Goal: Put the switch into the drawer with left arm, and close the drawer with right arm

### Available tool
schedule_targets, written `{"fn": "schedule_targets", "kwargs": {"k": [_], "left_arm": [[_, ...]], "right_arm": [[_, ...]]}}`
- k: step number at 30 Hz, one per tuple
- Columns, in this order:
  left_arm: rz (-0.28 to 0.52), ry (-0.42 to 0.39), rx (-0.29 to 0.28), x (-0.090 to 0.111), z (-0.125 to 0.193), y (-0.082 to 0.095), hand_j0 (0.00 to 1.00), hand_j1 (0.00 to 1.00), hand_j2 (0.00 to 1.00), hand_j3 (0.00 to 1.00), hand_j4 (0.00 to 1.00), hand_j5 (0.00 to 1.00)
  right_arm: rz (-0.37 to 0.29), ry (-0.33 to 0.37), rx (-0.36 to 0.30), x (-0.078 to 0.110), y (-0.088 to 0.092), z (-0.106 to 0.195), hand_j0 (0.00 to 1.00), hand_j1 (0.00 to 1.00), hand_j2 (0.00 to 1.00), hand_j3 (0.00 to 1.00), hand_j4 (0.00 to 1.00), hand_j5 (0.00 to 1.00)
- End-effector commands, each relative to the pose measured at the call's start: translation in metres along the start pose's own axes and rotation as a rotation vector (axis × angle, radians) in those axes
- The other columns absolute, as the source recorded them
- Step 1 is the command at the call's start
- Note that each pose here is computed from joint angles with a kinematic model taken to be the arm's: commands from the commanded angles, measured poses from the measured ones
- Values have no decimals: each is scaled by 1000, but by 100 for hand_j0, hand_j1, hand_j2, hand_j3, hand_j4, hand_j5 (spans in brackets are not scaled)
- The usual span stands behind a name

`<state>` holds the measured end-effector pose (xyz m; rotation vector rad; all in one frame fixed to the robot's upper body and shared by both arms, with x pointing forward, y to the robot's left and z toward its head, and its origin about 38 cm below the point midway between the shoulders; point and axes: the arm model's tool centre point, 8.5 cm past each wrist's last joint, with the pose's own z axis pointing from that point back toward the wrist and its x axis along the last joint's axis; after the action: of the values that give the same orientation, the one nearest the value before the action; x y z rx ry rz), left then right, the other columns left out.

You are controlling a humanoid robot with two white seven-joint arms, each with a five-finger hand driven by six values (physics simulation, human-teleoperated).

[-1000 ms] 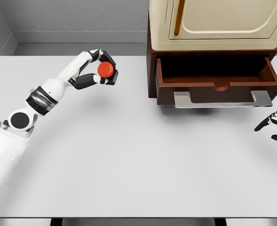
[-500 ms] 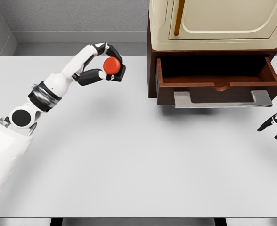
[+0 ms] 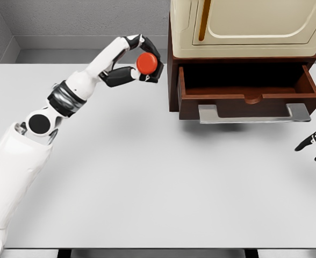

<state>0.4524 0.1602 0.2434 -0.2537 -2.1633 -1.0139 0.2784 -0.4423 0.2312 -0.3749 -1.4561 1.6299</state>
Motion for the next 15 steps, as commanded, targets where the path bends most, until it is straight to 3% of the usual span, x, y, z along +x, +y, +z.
{"fn": "schedule_targets", "kwargs": {"k": [1, 11, 15], "left_arm": [[19, -8, -3, 0, -5, -7, 32, 32, 32, 32, 32, 32], [-48, -9, -46, 9, -40, -30, 32, 32, 32, 32, 32, 32], [-84, -12, -55, 14, -52, -32, 32, 32, 32, 32, 32, 32]], "right_arm": [[-2, 2, -9, 0, -3, 1, 64, 64, 64, 64, 64, 64], [-12, 9, 2, -1, 2, 4, 64, 64, 64, 64, 64, 64], [-12, 9, 2, -1, 2, 4, 64, 64, 64, 64, 64, 64]]}}
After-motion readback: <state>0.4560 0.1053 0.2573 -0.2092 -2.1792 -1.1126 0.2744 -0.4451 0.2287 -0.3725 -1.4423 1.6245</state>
